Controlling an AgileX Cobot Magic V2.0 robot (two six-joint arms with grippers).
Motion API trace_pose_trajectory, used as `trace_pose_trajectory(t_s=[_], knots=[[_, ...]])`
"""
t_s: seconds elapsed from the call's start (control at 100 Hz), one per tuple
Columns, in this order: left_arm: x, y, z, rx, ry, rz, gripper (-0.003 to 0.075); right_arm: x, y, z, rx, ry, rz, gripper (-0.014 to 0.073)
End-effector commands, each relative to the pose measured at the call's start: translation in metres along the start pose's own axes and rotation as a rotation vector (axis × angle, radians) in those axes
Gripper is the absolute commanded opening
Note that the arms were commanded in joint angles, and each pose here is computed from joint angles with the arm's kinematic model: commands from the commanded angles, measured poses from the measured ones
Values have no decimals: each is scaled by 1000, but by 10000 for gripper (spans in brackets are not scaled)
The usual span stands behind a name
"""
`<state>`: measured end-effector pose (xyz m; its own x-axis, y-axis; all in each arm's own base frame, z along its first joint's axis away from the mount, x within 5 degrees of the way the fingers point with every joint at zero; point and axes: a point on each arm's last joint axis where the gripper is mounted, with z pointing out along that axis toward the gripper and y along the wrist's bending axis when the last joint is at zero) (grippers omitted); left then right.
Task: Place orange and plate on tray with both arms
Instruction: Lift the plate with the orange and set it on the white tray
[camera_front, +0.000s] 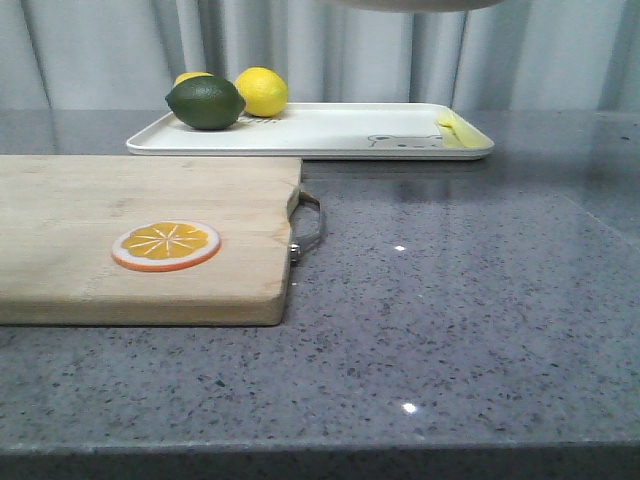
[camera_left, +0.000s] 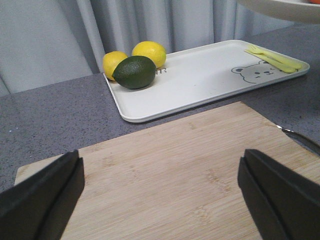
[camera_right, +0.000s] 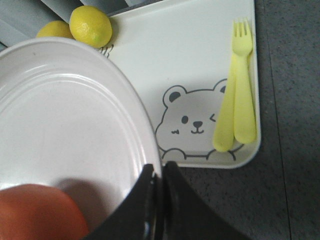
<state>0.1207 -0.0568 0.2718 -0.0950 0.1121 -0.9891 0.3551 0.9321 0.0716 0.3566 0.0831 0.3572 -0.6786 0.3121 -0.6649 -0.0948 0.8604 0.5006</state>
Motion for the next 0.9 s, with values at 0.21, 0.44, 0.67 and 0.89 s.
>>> trace_pose_trajectory(t_s=[0.21, 0.44, 0.67, 0.89], knots=[[-10, 3, 0, -31, -40, -3, 597, -53, 10, 61, -66, -24, -22, -66], [-10, 3, 0, -31, -40, -3, 597, -66, 4, 113, -87, 29, -42, -64], [-10, 3, 0, -31, -40, -3, 597, -66, -7, 146, -85, 36, -43, -57], [-10, 3, 0, -31, -40, -3, 597, -57, -19, 165, -57, 64, -43, -57]])
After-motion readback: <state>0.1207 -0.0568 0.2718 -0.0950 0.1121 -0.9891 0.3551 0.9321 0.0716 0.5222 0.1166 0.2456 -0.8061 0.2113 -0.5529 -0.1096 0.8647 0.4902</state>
